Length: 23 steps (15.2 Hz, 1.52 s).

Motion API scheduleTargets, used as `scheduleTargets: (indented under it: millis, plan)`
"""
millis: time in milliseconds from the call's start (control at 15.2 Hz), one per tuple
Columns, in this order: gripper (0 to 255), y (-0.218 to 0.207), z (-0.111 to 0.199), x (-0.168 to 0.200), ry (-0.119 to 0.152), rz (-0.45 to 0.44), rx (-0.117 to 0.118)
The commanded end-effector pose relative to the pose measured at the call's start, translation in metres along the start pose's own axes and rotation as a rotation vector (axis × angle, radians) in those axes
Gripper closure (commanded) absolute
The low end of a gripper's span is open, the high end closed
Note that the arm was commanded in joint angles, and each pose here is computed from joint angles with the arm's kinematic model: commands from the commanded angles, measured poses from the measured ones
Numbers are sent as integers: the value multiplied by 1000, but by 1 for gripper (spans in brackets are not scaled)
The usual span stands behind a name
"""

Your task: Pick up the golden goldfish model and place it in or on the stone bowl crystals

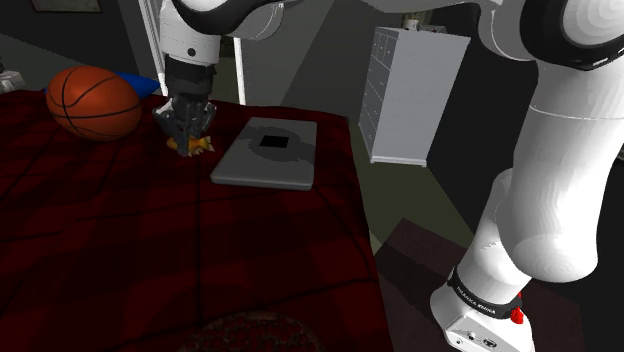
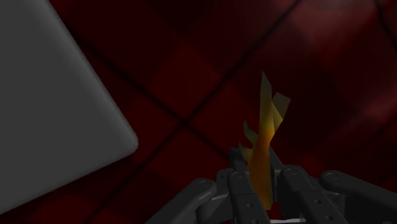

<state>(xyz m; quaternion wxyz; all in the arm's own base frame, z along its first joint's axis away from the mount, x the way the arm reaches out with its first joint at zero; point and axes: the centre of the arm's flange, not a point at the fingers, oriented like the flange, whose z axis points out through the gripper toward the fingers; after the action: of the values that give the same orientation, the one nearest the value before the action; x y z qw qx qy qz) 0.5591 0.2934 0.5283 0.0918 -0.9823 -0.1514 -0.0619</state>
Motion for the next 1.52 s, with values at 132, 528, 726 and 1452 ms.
scheduleTargets:
  millis: [132, 528, 726, 1452]
  plan:
    - [255, -18, -6, -18, 0, 0, 0]
    - [255, -72, -5, -77, 0, 0, 0]
    - [255, -99, -4, -106, 0, 0, 0]
    - [255, -197, -2, -213, 0, 0, 0]
